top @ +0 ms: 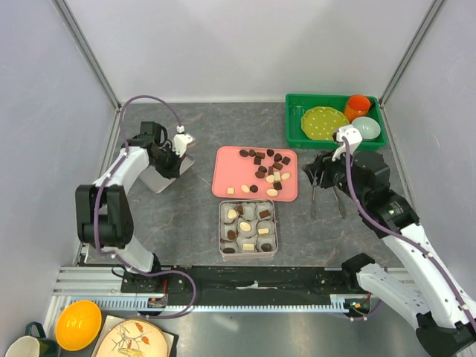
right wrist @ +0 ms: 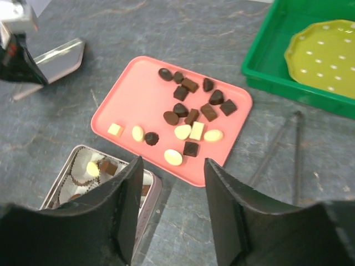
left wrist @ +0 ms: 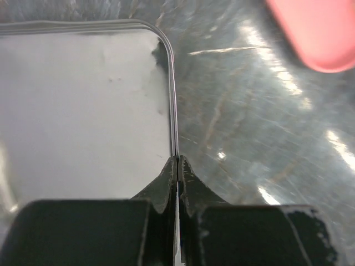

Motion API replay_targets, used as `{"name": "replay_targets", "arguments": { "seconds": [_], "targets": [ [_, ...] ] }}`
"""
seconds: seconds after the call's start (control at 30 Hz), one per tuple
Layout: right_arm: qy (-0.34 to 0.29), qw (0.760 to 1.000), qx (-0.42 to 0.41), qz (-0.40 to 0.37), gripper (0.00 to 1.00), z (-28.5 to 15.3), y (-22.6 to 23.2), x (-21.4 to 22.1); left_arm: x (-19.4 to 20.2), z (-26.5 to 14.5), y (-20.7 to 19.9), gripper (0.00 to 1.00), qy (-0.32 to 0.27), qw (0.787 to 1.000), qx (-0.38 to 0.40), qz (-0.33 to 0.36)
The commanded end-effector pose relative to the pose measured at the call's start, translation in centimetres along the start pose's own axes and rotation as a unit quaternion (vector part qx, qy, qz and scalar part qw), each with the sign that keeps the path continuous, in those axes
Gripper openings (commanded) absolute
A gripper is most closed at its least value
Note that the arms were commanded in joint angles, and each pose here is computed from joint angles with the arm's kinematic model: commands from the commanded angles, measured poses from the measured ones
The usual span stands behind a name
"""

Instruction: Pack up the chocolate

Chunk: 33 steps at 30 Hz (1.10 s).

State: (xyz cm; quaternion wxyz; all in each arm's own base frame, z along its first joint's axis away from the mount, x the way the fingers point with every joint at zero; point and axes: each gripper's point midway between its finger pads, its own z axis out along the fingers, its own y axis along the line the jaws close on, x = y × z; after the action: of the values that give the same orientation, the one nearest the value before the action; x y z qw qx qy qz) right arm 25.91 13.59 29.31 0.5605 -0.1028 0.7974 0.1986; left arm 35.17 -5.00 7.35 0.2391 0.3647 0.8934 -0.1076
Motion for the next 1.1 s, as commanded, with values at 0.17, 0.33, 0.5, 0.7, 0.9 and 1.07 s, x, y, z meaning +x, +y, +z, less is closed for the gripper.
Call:
{"name": "replay_targets", "arguments": {
  "seconds": [0.17, 0.33, 0.5, 0.7, 0.9, 1.07],
  "targets": [
    [-0.153, 0.958, -0.178, -0.162, 0.67, 1.5, 6.2, 0.5, -3.4, -7.7, -8.5, 0.01, -0.061, 0.996, 0.054, 0.046],
    [-0.126, 0.928, -0.232, -0.263, 0.78, 4.3, 9.2, 4.6, -3.3, -9.6, -13.1, 0.01, -0.047, 0.992, 0.086, 0.083],
    [-0.108, 0.892, -0.278, -0.340, 0.81, 5.3, 13.7, 6.1, -3.3, -11.0, -16.9, 0.02, -0.034, 0.985, 0.108, 0.127],
    [-0.109, 0.837, -0.268, -0.464, 0.82, 5.0, 17.0, 8.4, -4.1, -13.2, -19.6, 0.01, -0.040, 0.979, 0.141, 0.144],
    [-0.142, 0.807, -0.268, -0.506, 0.82, 3.6, 19.5, 8.5, -3.7, -14.3, -22.4, 0.02, -0.033, 0.969, 0.174, 0.169],
    [-0.169, 0.793, -0.266, -0.521, 0.82, 3.0, 21.2, 7.2, -3.1, -14.8, -23.9, 0.01, -0.024, 0.964, 0.193, 0.183]
  ]
}}
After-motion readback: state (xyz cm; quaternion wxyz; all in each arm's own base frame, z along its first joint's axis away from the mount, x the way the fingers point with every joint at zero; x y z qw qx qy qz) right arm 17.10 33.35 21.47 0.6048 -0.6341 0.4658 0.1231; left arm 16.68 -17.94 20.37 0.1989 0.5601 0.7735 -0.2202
